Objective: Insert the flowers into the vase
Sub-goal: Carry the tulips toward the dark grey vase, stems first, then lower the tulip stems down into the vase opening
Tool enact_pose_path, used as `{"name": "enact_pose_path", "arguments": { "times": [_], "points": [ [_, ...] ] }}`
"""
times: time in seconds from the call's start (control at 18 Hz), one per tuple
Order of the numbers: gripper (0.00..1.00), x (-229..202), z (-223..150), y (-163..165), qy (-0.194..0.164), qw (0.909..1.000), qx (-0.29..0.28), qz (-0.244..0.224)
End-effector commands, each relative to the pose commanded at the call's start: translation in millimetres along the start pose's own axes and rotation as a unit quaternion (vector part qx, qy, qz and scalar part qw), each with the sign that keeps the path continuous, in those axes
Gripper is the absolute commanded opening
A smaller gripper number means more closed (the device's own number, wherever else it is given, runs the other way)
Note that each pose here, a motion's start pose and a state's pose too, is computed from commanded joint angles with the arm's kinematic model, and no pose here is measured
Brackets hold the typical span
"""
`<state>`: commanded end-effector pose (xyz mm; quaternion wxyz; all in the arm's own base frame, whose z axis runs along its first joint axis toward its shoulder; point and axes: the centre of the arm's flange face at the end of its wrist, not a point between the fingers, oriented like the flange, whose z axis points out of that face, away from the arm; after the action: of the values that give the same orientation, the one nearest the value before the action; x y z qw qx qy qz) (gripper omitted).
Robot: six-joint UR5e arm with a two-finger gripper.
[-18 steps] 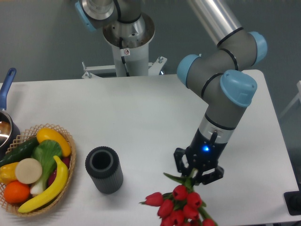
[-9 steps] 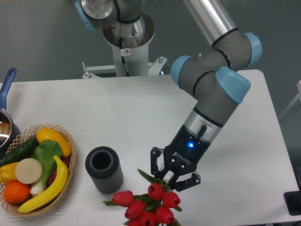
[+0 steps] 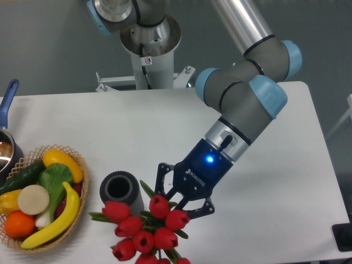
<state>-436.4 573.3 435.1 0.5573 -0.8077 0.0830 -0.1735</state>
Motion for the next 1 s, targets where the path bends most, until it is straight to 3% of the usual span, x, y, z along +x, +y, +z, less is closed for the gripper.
{"name": "enact_pose_path", "arguments": {
  "times": [0.39, 1.0],
  "points": [
    [0.02, 33.5, -8.9, -37.5, 0.021, 0.9989, 0.029, 0.031],
    [0.04, 101.7, -4.8, -10.7, 0.052, 0.9959, 0.034, 0.066]
  ]
}}
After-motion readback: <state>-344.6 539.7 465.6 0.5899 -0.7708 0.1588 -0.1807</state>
